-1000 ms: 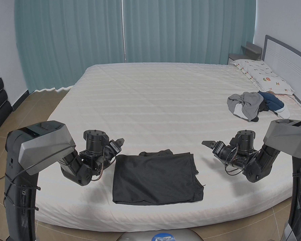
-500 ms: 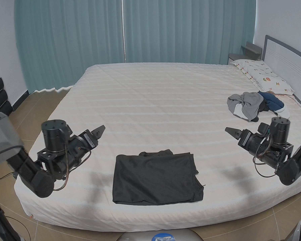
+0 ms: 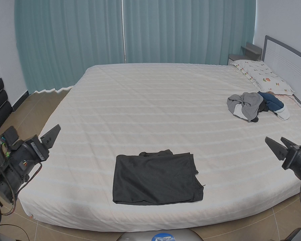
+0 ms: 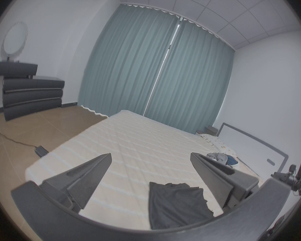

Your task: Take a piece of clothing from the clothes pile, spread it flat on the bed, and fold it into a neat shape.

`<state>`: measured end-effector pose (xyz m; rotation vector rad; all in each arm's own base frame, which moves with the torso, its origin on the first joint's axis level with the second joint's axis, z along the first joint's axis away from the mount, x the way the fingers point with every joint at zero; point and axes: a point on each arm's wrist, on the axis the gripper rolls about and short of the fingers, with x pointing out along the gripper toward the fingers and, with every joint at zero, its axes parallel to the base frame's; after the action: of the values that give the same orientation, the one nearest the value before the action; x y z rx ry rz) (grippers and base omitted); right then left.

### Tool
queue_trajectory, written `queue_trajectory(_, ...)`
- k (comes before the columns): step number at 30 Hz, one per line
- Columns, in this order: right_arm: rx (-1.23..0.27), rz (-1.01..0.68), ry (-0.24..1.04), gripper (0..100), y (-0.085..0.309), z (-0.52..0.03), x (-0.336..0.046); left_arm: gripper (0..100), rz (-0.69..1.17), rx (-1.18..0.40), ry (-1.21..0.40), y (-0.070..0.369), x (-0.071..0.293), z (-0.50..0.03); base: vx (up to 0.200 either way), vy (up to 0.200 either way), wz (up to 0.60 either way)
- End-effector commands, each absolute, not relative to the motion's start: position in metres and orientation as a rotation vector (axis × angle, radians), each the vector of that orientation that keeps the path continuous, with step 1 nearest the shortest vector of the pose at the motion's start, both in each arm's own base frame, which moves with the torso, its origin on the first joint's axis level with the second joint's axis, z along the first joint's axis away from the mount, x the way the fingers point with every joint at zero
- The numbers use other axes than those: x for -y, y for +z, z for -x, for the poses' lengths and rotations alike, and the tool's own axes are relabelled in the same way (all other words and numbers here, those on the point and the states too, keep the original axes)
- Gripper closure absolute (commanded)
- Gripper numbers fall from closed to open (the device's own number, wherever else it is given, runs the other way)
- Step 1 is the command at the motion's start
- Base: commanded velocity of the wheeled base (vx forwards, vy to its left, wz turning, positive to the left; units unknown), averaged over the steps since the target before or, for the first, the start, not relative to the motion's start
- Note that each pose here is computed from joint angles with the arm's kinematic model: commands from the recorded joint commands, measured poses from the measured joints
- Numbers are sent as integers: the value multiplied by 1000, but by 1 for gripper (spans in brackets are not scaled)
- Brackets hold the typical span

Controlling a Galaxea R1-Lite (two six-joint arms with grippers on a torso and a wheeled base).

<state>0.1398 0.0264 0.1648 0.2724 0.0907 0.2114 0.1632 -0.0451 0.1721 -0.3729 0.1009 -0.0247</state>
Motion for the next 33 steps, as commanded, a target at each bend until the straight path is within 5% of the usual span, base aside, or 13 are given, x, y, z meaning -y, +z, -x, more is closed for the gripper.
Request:
queue_trajectory(1,43,-78,151,0,161,-44,-6,0,267,15,14,186,14,-69,0,0,0)
queue_trajectory(12,-81,44,80,0,145,51,2,0,166,-21,131,164,-9,7,0,0,0)
queue_trajectory(20,-98,53,49,0,122,61,-1,0,50,84,227,148,-10,37,0,0,0)
queue_trajectory(33,167,93,18,0,92,24,0,0,-33,99,275,110,-6,36,0,0,0)
